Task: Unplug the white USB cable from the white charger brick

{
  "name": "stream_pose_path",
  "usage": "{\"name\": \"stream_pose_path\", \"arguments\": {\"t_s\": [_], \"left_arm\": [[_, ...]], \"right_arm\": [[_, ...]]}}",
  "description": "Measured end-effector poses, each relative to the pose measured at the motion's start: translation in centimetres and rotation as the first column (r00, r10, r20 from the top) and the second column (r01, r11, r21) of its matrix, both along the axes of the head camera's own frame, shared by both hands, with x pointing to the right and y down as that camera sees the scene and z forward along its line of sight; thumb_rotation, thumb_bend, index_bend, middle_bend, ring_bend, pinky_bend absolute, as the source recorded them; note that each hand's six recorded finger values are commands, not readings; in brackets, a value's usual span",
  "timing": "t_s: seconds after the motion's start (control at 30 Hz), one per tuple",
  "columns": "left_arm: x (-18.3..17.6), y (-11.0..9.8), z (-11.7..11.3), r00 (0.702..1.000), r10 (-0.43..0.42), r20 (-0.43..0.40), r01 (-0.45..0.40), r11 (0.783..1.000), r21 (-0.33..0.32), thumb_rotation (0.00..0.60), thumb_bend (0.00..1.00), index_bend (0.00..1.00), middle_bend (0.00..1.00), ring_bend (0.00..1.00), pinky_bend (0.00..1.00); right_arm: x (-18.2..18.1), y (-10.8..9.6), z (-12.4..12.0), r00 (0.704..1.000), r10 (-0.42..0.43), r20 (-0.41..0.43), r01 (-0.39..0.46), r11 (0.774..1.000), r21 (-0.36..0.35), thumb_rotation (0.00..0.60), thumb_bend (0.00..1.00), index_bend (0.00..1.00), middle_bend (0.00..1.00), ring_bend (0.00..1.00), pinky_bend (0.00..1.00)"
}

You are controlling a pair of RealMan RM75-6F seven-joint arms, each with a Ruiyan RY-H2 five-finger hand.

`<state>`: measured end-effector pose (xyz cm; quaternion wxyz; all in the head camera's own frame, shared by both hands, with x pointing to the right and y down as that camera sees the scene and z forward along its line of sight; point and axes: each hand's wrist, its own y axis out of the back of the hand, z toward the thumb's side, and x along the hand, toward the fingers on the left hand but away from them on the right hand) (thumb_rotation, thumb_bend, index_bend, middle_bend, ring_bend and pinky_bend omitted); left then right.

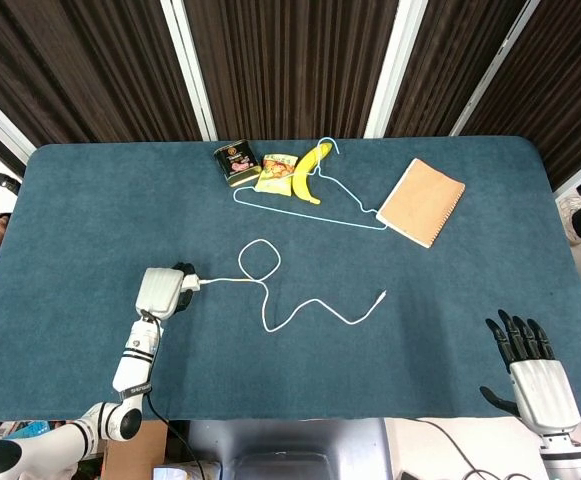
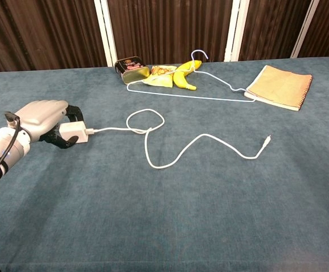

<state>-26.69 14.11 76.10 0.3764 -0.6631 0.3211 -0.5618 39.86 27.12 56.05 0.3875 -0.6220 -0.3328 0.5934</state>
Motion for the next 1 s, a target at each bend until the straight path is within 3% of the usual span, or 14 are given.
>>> {"name": "stream_pose_path", "arguments": {"t_s": [0.13, 0.33, 0.47, 0.8, 1.0], "left_arm": [[0.3, 0.0, -0.3, 0.999, -0.006, -0.04, 0.007, 1.0, 0.022, 0.6, 0.52, 0.74, 0.7, 1.0, 1.0], [1.0, 0.7, -1.1, 0.994, 0.004, -0.112, -0.001, 1.0, 0.026, 0.6, 0.55, 0.75, 0.74, 1.0, 1.0], [2.0, 1.5, -2.8, 0.985, 0.038, -0.167, -0.032, 0.999, 0.037, 0.6, 0.55, 0.75, 0.74, 1.0, 1.0], [3.2, 3.7, -8.6, 0.963, 0.102, -0.251, -0.086, 0.994, 0.072, 0.6, 0.57, 0.75, 0.75, 1.0, 1.0], [2.8, 4.3, -10.5, 0.965, 0.108, -0.237, -0.088, 0.992, 0.091, 0.6, 0.57, 0.75, 0.75, 1.0, 1.0]], "right_arm": [[-0.2, 0.0, 0.1, 1.0, -0.009, 0.006, 0.009, 1.0, -0.005, 0.6, 0.27, 0.0, 0.0, 0.0, 0.0], [-1.6, -0.4, 0.7, 0.997, -0.04, 0.071, 0.039, 0.999, 0.006, 0.6, 0.27, 0.0, 0.0, 0.0, 0.0], [-4.2, -1.9, 1.5, 0.982, -0.091, 0.166, 0.087, 0.996, 0.029, 0.6, 0.27, 0.12, 0.0, 0.0, 0.0], [-15.0, -7.0, 3.3, 0.897, -0.209, 0.389, 0.178, 0.977, 0.114, 0.6, 0.27, 0.47, 0.06, 0.0, 0.0], [-21.5, -8.9, 4.8, 0.845, -0.226, 0.484, 0.195, 0.974, 0.113, 0.6, 0.29, 0.53, 0.08, 0.0, 0.0]]}}
